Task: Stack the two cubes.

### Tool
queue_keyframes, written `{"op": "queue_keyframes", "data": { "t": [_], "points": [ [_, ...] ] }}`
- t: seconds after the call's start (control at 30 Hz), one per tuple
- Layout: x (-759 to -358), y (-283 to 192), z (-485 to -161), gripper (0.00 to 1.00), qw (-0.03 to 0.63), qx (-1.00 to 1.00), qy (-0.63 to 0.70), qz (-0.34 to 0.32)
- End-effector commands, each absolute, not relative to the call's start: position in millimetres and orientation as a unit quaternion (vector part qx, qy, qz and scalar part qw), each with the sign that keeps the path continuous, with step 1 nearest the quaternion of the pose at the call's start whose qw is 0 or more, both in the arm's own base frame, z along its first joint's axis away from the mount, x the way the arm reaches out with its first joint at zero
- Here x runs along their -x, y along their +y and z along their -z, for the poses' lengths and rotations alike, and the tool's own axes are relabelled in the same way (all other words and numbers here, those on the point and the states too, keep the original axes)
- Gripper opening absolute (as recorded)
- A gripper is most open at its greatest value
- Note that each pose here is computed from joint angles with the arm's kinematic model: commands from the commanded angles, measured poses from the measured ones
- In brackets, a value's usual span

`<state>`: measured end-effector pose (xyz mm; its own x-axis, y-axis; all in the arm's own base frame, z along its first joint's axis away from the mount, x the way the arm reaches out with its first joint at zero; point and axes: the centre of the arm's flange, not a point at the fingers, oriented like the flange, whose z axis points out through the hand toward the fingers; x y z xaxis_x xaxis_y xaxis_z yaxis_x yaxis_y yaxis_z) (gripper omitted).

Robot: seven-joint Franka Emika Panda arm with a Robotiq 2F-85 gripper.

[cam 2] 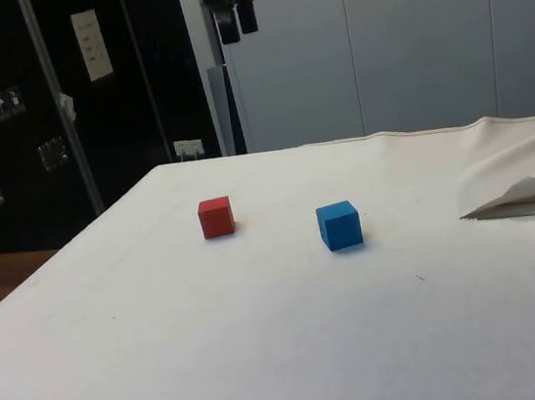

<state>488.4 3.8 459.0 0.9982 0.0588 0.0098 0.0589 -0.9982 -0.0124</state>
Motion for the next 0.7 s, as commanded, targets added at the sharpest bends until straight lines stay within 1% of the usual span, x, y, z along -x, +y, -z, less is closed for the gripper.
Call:
{"op": "queue_keyframes", "data": {
  "t": [0.0,0.07,0.17,0.67],
  "points": [
    [-484.6,3.9,-458.4,1.0,0.005,0.999,-0.031,0.013],
    [-483.6,3.7,-456.3,1.0,0.007,0.999,-0.031,0.008],
    [-476.5,3.5,-452.2,1.0,0.006,0.999,-0.034,0.017],
    [-457.6,3.7,-414.8,1.0,0.0,0.998,-0.049,0.029]
  ]
}}
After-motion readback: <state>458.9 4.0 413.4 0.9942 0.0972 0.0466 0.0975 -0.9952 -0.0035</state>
